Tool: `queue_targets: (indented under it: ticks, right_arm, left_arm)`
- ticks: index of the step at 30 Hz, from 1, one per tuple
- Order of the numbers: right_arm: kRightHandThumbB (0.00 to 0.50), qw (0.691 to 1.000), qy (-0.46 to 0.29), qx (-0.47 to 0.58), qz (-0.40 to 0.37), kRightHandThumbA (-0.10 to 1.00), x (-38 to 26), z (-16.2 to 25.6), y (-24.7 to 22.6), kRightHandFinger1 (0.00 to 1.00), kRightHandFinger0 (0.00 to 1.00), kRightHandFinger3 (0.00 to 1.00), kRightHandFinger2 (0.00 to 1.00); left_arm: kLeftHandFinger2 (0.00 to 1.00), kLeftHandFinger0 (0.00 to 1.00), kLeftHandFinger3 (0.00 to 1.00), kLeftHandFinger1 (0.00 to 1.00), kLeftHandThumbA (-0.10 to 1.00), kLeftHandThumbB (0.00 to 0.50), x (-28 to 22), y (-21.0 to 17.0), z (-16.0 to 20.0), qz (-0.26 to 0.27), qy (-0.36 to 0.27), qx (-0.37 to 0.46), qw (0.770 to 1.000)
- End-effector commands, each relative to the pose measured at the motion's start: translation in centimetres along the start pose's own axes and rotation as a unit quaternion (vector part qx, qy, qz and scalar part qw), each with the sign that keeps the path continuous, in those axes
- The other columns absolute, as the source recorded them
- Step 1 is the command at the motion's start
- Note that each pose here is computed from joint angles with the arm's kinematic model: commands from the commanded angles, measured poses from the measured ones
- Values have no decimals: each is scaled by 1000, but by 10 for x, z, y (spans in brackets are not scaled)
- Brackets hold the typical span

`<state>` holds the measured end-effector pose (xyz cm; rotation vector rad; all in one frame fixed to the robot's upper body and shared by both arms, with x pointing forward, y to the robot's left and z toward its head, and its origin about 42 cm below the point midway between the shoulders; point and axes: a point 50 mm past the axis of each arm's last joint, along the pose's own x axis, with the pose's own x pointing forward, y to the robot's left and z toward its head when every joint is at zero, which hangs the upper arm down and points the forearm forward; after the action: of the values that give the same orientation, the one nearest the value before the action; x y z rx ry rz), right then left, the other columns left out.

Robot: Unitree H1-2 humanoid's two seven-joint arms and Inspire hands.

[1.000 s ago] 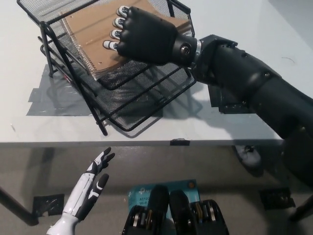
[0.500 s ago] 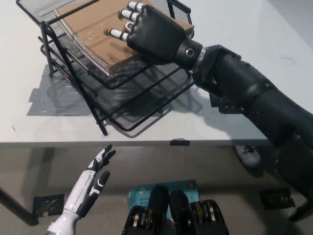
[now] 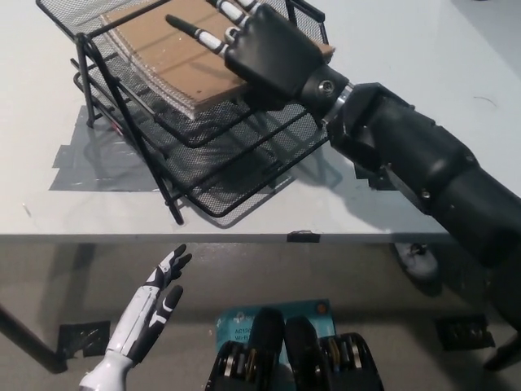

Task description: A person hands a notebook to the robot and the robot grabs it with its right hand and places it in the file tray kept in the centre of the desk infront of it.

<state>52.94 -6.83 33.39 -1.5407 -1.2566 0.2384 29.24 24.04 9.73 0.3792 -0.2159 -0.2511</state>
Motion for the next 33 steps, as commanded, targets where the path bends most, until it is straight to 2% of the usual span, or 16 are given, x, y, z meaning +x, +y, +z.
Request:
queue_targets:
  ticks: [1, 6, 7, 8, 9, 10, 13, 18, 23, 26, 27, 29, 30, 31, 32, 33]
  right_arm:
    - [500, 842, 4, 375, 388, 677, -11, -59, -298, 1000, 1000, 1000, 1000]
    - [500, 839, -16, 392, 377, 654, -39, -61, -338, 1000, 1000, 1000, 1000]
    - [500, 852, -26, 382, 356, 932, -47, -61, -353, 1000, 1000, 1000, 1000]
    - [500, 859, -29, 380, 342, 1000, -52, -62, -361, 1000, 1000, 1000, 1000]
    - [447, 857, -34, 401, 322, 1000, -59, -63, -371, 1000, 1000, 1000, 1000]
    - [479, 855, -29, 424, 299, 1000, -65, -66, -379, 1000, 1000, 1000, 1000]
    - [500, 851, -21, 461, 249, 1000, -78, -74, -396, 1000, 1000, 1000, 1000]
    - [500, 859, -26, 459, 226, 1000, -82, -75, -413, 1000, 1000, 1000, 1000]
    - [500, 869, -28, 426, 251, 1000, -83, -79, -415, 1000, 1000, 1000, 1000]
    - [500, 866, -28, 412, 283, 702, -83, -74, -417, 1000, 1000, 1000, 1000]
    - [500, 864, -29, 411, 290, 675, -83, -73, -417, 1000, 1000, 1000, 1000]
    - [500, 858, -33, 412, 305, 546, -82, -72, -415, 1000, 1000, 1000, 1000]
    - [500, 858, -33, 410, 308, 539, -81, -71, -414, 1000, 1000, 1000, 1000]
    - [500, 858, -33, 407, 311, 590, -80, -71, -415, 1000, 1000, 1000, 1000]
    - [500, 858, -34, 404, 314, 593, -79, -71, -415, 1000, 1000, 1000, 1000]
    - [500, 863, -27, 396, 312, 956, -78, -73, -418, 1000, 1000, 1000, 1000]
  left_arm:
    - [950, 1000, 1000, 1000, 1000, 367, 11, 19, 17, 13, -42, 18, 999]
    - [957, 1000, 1000, 1000, 1000, 345, 12, 21, 17, 15, -41, 16, 999]
    - [962, 1000, 1000, 1000, 1000, 336, 12, 22, 17, 16, -40, 15, 999]
    - [962, 1000, 1000, 1000, 1000, 339, 12, 23, 17, 17, -39, 15, 999]
    - [961, 1000, 1000, 1000, 1000, 331, 12, 23, 17, 18, -37, 15, 999]
    - [960, 1000, 1000, 1000, 1000, 330, 12, 23, 17, 18, -36, 15, 999]
    - [953, 1000, 1000, 1000, 1000, 331, 12, 21, 15, 18, -33, 13, 999]
    - [952, 1000, 1000, 1000, 1000, 321, 12, 20, 15, 19, -32, 12, 999]
    - [949, 1000, 1000, 1000, 1000, 319, 15, 22, 16, 21, -36, 11, 999]
    - [944, 1000, 1000, 1000, 1000, 321, 16, 22, 17, 20, -38, 10, 999]
    - [944, 1000, 1000, 1000, 1000, 321, 16, 22, 18, 20, -38, 10, 999]
    - [947, 1000, 1000, 1000, 1000, 320, 17, 22, 18, 19, -39, 10, 999]
    - [948, 1000, 1000, 1000, 1000, 322, 18, 22, 18, 20, -39, 10, 999]
    - [950, 1000, 1000, 1000, 1000, 323, 18, 23, 18, 21, -40, 10, 999]
    - [951, 1000, 1000, 1000, 1000, 324, 19, 24, 18, 22, -40, 10, 999]
    - [950, 1000, 1000, 1000, 1000, 316, 20, 25, 18, 22, -41, 10, 999]
